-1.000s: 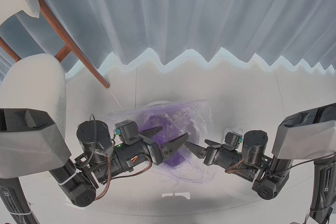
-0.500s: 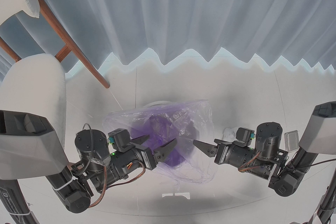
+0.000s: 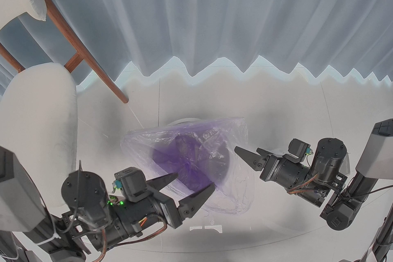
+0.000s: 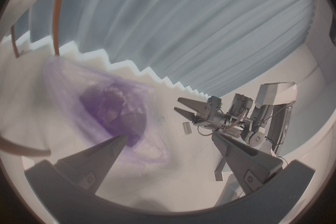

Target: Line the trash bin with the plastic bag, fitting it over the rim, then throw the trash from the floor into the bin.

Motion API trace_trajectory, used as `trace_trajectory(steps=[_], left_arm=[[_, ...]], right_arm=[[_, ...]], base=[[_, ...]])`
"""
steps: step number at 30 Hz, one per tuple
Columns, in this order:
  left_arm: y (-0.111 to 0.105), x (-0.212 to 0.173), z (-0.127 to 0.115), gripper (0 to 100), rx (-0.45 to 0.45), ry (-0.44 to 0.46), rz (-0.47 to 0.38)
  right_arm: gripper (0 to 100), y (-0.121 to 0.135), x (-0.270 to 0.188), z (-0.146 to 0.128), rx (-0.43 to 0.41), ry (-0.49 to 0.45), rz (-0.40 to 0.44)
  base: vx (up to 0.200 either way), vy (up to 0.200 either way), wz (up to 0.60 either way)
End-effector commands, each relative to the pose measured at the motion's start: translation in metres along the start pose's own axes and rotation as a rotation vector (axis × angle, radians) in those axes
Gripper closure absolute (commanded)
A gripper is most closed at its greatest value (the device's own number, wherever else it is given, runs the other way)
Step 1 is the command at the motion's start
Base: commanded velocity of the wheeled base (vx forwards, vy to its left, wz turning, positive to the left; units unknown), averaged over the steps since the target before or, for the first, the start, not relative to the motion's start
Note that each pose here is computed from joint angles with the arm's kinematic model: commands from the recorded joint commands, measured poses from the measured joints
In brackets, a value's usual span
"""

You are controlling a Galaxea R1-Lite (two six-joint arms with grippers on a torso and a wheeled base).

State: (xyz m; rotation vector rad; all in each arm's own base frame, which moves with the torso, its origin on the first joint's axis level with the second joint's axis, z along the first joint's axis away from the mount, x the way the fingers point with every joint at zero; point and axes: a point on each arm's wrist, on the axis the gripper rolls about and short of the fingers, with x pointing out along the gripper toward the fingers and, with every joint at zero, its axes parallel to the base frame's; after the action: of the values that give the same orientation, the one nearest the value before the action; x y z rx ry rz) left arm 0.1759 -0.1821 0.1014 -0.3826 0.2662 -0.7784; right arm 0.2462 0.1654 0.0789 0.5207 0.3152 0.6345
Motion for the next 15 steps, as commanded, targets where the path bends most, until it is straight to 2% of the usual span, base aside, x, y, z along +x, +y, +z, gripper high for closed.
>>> trace_trajectory(steps=[1,3,4,6,7,10,12,15], left_arm=[[0.000,-0.039,-0.008,0,-0.068,0.085,0.104],[0.006,-0.038,-0.014,0,-0.159,0.108,0.159],[0.006,-0.038,-0.014,0,-0.167,0.109,0.162],[0.015,-0.026,-0.024,0,-0.284,0.140,0.229],[0.021,-0.020,-0.028,0,-0.307,0.147,0.264],[0.037,0.000,-0.042,0,-0.319,0.142,0.372],[0.042,0.013,-0.049,0,-0.325,0.107,0.404],[0.048,0.022,-0.057,0,-0.343,0.070,0.410]], right_arm=[[0,-0.010,-0.006,-0.008,0.007,0.020,-0.028],[0,-0.009,-0.006,-0.007,0.006,0.013,-0.023],[0,-0.009,-0.006,-0.006,0.006,0.011,-0.023],[0,-0.010,-0.006,-0.007,0.006,0.012,-0.024],[0,-0.010,-0.006,-0.008,0.006,0.014,-0.026],[0,-0.012,-0.005,-0.011,0.008,0.028,-0.031],[0,-0.013,-0.004,-0.013,0.007,0.035,-0.036],[0,-0.013,-0.004,-0.014,0.007,0.037,-0.039]], base=[[0.000,0.000,0.00],[0.000,0.000,0.00],[0.000,0.000,0.00],[0.000,0.000,0.00],[0.000,0.000,0.00],[0.000,0.000,0.00],[0.000,0.000,0.00],[0.000,0.000,0.00]])
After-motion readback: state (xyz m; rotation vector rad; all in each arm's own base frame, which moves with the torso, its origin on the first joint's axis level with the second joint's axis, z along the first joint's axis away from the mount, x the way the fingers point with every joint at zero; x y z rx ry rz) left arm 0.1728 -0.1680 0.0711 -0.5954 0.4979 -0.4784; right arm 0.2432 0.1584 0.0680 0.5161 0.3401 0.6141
